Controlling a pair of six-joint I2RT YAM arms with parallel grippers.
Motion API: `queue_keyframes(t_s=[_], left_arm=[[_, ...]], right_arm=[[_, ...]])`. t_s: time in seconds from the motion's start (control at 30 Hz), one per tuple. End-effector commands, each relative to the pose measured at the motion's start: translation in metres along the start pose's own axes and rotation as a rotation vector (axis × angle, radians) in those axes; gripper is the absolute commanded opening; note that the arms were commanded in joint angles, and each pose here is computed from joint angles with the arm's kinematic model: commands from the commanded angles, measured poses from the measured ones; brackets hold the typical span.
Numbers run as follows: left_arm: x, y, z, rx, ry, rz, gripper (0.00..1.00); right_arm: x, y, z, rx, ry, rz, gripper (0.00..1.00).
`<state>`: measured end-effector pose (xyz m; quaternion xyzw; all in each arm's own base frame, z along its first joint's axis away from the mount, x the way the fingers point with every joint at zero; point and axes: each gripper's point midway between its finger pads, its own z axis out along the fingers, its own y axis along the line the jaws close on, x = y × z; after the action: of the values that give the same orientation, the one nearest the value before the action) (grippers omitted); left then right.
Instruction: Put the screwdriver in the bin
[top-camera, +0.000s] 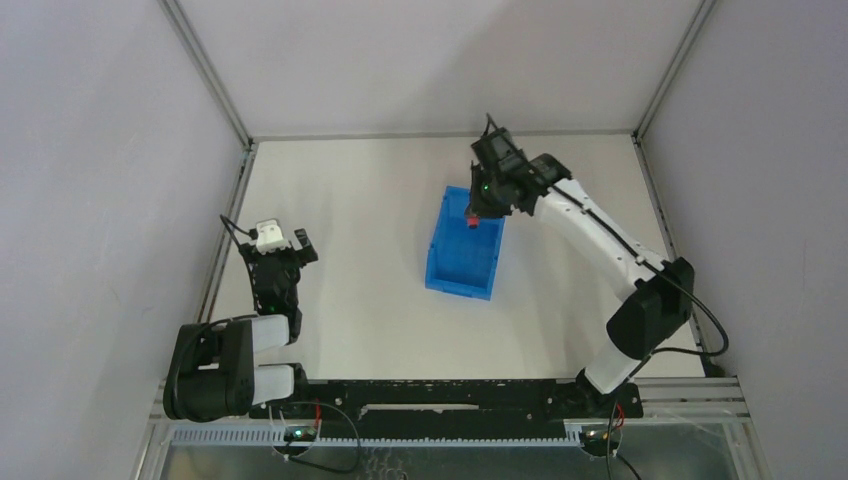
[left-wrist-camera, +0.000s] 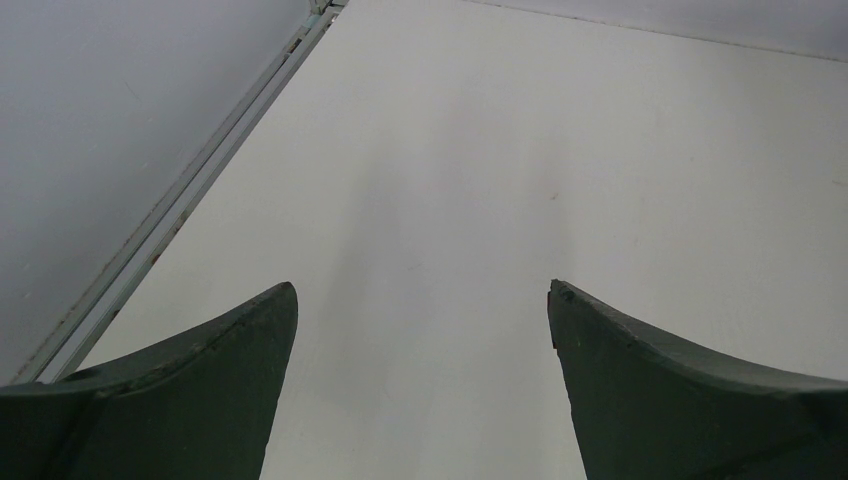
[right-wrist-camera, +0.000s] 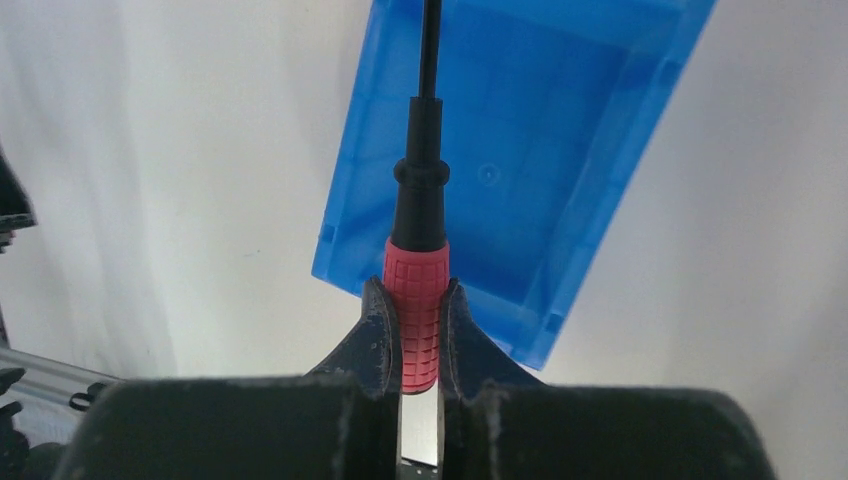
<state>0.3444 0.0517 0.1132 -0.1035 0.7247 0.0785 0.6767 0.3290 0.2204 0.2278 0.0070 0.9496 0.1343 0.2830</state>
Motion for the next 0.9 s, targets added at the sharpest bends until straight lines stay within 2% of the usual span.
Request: queue_keyframes(t_s=[0.0, 0.13, 0.33, 0.47, 0.63, 0.87], left_arm=[[-0.024, -0.002, 0.007, 0.003, -0.068, 0.006, 1.00], [-0.023, -0.002, 0.007, 0.002, -0.068, 0.006, 1.00], [-0.023, -0.002, 0.007, 0.003, -0.067, 0.006, 1.00], [-0.023, -0.002, 0.007, 0.002, -0.067, 0.006, 1.00], [-0.024, -0.003, 0.007, 0.003, -0.068, 0.006, 1.00], [-0.023, -0.002, 0.007, 0.002, -0.066, 0.006, 1.00]], right_arm=[[0.017, 0.020, 0.037, 0.021, -0.024, 0.067, 0.01], [0.050, 0.024, 0.074, 0.054, 0.008, 0.091, 0.02], [0.078, 0.019, 0.117, 0.122, 0.034, 0.098, 0.02], [0.100, 0.008, 0.151, 0.188, 0.078, 0.102, 0.08], [0.109, 0.000, 0.168, 0.227, 0.097, 0.099, 0.16], [0.109, -0.001, 0.165, 0.221, 0.109, 0.078, 0.44]])
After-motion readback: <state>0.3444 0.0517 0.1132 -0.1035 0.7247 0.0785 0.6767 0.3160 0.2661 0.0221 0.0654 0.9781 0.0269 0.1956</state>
